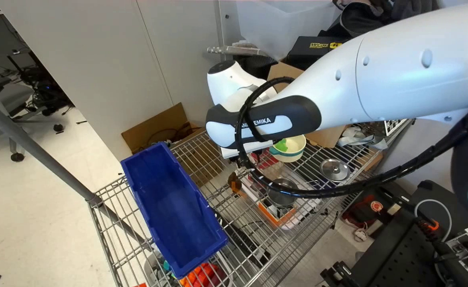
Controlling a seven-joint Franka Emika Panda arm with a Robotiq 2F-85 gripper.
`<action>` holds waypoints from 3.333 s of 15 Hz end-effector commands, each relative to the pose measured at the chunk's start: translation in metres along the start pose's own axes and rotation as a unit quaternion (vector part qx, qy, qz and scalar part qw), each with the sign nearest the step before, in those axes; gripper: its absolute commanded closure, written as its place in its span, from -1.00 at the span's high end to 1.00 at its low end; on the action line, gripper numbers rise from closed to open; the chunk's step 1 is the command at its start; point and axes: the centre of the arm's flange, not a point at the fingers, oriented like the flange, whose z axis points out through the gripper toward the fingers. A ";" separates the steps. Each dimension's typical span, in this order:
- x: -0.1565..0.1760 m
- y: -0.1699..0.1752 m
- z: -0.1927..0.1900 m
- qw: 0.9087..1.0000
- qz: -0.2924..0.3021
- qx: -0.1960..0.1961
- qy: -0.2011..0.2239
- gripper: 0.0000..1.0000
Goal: Put the white and grey thing in the pot
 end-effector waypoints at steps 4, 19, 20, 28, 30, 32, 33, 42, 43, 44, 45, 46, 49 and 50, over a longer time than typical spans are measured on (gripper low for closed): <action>0.029 -0.023 -0.002 1.000 0.020 -0.009 -0.006 -0.64; -0.044 0.043 -0.114 0.992 -0.058 0.048 -0.102 -0.97; -0.049 0.046 -0.111 0.991 -0.064 0.045 -0.111 -0.97; -0.093 0.084 -0.043 0.979 -0.057 -0.030 -0.193 -0.97; -0.099 0.091 -0.030 0.976 -0.061 -0.040 -0.204 -0.97; -0.103 0.094 -0.022 0.974 -0.065 -0.044 -0.210 -0.97; -0.105 0.094 -0.020 0.974 -0.070 -0.044 -0.210 -0.97; -0.092 0.082 0.003 0.981 -0.092 -0.046 -0.163 -0.97; -0.093 0.078 0.005 0.982 -0.096 -0.046 -0.157 -0.97; -0.094 0.074 0.006 0.982 -0.099 -0.046 -0.155 -0.97; -0.096 0.071 0.006 0.982 -0.103 -0.045 -0.152 -0.97; -0.098 0.068 0.006 0.982 -0.106 -0.044 -0.151 -0.97; -0.101 0.060 0.003 0.983 -0.114 -0.043 -0.137 -0.37; -0.100 0.059 0.002 0.984 -0.114 -0.044 -0.133 -0.31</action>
